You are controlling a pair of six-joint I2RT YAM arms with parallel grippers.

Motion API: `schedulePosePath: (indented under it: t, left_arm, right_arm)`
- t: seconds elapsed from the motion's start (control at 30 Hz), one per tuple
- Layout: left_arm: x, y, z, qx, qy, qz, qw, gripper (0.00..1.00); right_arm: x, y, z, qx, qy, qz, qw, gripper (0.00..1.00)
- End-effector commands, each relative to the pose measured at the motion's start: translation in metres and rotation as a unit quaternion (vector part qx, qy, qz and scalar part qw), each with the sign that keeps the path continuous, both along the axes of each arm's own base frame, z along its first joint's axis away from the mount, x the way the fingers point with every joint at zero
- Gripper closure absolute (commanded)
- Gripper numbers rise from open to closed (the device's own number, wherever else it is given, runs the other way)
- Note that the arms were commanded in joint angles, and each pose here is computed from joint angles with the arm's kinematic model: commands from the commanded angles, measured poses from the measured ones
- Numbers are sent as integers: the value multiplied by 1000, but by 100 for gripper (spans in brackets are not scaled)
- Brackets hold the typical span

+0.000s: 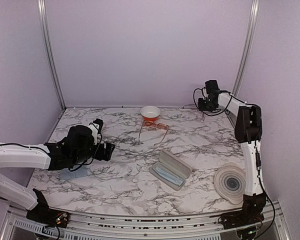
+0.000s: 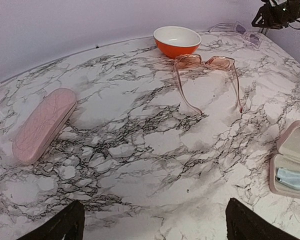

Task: Organize the sunglasses
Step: Pick up the sunglasses from the corner of the board.

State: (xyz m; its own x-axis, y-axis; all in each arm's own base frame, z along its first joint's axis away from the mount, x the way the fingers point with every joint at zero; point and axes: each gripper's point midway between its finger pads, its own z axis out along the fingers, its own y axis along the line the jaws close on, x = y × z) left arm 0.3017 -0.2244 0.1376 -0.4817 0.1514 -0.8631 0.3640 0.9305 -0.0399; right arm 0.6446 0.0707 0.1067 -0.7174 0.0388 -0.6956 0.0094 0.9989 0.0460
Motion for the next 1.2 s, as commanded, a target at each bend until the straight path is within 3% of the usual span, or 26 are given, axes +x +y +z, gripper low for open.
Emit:
schedulePosePath:
  t: [0.0, 0.33, 0.7, 1.17]
  left_arm:
    - [4, -2, 1, -5, 12, 1, 1000, 1]
    - [6, -2, -1, -10, 19, 0, 1000, 1]
    - [8, -1, -2, -12, 23, 1, 1000, 1]
    - [8, 0, -3, -13, 25, 0, 1000, 1]
  right_arm:
    - [14, -20, 0, 23, -14, -23, 999, 65]
    - [19, -24, -30, 33, 1, -21, 999, 72]
    - [20, -24, -34, 31, 1, -22, 999, 91]
    - [14, -28, -51, 19, 20, -25, 999, 88]
